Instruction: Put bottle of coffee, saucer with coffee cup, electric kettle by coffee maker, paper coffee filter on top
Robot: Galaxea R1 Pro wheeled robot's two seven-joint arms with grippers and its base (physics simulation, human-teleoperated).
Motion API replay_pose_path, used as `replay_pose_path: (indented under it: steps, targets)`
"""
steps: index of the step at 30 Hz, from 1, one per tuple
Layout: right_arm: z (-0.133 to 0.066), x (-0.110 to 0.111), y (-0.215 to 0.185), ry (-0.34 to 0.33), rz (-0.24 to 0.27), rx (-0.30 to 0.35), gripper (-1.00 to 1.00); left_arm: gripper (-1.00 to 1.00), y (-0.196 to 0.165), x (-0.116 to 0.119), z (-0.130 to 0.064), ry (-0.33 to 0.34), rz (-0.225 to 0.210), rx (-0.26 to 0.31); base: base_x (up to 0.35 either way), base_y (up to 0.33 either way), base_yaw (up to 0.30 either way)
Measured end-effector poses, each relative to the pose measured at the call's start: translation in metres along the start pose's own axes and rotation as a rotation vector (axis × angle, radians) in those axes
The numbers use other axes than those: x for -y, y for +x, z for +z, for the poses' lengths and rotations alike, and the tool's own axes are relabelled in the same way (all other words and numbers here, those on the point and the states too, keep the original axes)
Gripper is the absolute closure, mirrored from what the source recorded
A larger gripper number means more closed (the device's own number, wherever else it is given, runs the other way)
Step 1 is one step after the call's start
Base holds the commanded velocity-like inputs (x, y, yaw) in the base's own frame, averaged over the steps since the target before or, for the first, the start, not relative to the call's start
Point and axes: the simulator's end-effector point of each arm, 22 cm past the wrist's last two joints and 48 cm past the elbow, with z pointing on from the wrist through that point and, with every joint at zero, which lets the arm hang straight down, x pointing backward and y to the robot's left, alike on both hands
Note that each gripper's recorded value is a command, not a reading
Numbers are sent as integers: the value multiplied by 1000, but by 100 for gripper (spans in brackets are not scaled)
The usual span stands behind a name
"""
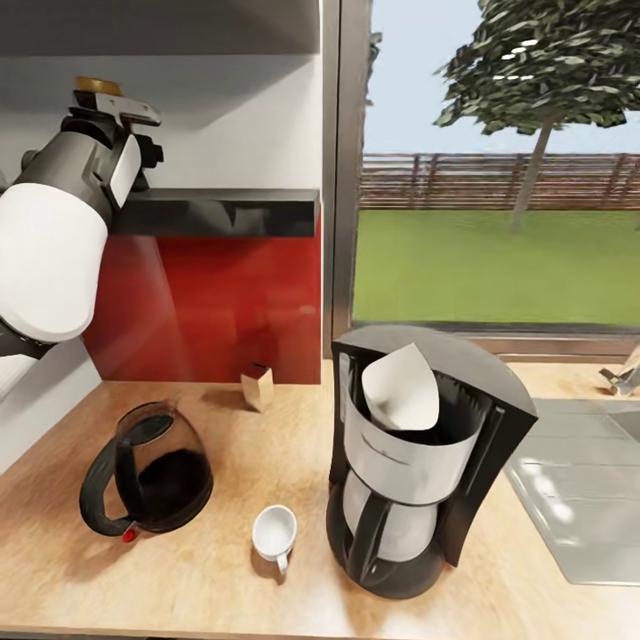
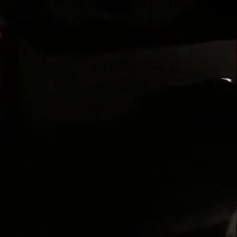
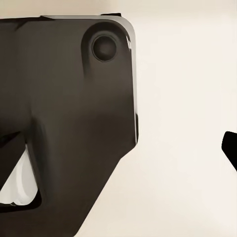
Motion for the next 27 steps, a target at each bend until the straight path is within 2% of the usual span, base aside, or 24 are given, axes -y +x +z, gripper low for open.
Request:
replay_pose_path:
  steps: [13, 14, 20, 27]
  targets:
    - [0, -1, 0, -1, 0, 1, -100, -100, 13, 1, 1, 0, 8, -28, 14, 0, 0]
    - [0, -1, 0, -1, -1, 1, -100, 100, 13, 1, 1, 0, 9, -28, 0, 0, 0]
    - [0, -1, 0, -1, 0, 0, -100, 100, 13, 1, 1, 1, 5, -29, 0, 0, 0]
    - [0, -1, 0, -1, -1, 0, -100, 100, 2, -7, -1, -14, -7, -3, 0, 0, 0]
